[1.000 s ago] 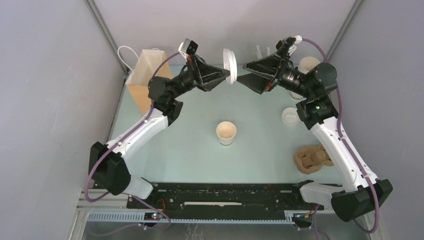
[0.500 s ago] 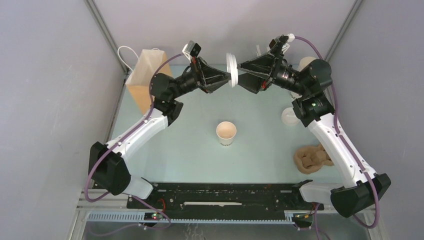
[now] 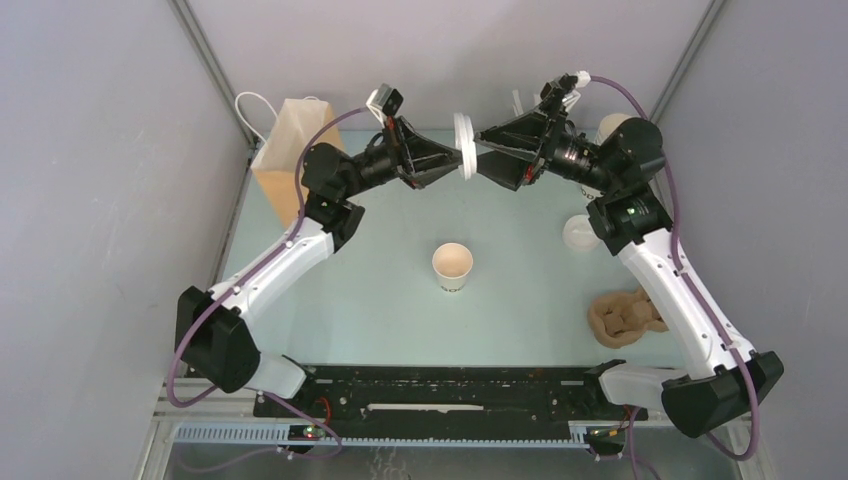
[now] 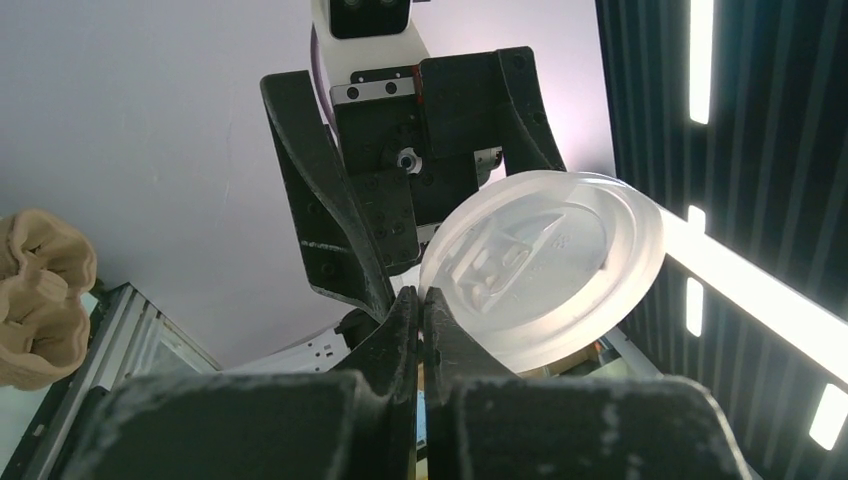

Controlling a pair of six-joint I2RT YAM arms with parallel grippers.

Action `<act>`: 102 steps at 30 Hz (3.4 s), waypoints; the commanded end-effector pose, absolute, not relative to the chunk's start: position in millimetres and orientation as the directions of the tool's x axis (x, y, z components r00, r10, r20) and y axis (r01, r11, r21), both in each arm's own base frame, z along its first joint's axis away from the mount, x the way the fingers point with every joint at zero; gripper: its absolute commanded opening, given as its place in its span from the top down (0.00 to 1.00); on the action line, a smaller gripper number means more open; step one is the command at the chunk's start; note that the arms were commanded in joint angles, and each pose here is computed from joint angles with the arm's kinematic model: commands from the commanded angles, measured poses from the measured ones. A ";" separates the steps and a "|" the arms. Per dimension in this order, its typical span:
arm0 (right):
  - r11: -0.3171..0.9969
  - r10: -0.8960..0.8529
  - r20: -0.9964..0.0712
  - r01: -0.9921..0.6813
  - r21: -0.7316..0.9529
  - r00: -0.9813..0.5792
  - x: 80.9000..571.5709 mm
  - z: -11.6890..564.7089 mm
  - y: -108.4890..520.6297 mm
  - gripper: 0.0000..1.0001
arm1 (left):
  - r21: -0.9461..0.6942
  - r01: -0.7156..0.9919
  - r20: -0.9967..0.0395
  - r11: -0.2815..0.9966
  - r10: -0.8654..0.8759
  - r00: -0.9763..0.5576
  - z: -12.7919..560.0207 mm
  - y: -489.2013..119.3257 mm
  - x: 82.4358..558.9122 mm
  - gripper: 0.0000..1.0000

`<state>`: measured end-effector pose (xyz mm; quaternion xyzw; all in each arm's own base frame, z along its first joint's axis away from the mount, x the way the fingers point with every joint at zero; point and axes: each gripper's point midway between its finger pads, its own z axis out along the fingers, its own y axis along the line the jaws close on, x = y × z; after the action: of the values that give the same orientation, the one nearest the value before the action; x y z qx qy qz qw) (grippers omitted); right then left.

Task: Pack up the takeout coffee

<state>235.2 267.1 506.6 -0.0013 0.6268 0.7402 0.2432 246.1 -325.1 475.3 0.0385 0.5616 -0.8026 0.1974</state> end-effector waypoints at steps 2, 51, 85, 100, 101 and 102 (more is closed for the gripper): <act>-0.103 0.388 -0.376 -0.445 0.890 -0.841 215.7 524.4 248.7 0.00 | -0.863 0.422 -0.345 -0.279 -0.284 -0.894 484.0 -317.9 238.7 1.00; -0.146 0.402 -0.250 -0.332 0.932 -0.881 238.8 510.5 261.3 0.03 | -0.867 0.409 -0.335 -0.284 -0.273 -0.902 476.4 -316.7 238.7 1.00; -0.151 0.392 -0.206 -0.284 0.947 -0.896 250.4 499.6 266.4 0.07 | -0.877 0.413 -0.342 -0.245 -0.285 -0.896 471.1 -312.9 244.5 1.00; -0.141 0.397 -0.221 -0.297 0.944 -0.891 247.4 502.4 269.0 0.12 | -0.887 0.413 -0.350 -0.205 -0.284 -0.893 466.1 -308.6 246.1 1.00; -0.141 0.398 -0.223 -0.299 0.944 -0.890 247.1 502.5 268.8 0.13 | -0.890 0.409 -0.345 -0.201 -0.287 -0.893 464.3 -307.9 247.3 0.97; -0.140 0.401 -0.225 -0.302 0.943 -0.888 246.9 503.1 268.0 0.13 | -0.893 0.406 -0.342 -0.196 -0.293 -0.893 462.9 -306.8 248.4 0.93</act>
<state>254.5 269.8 489.2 0.0581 0.6253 0.7488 0.2121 262.1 -316.9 454.7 0.0239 0.5995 -0.7732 0.2055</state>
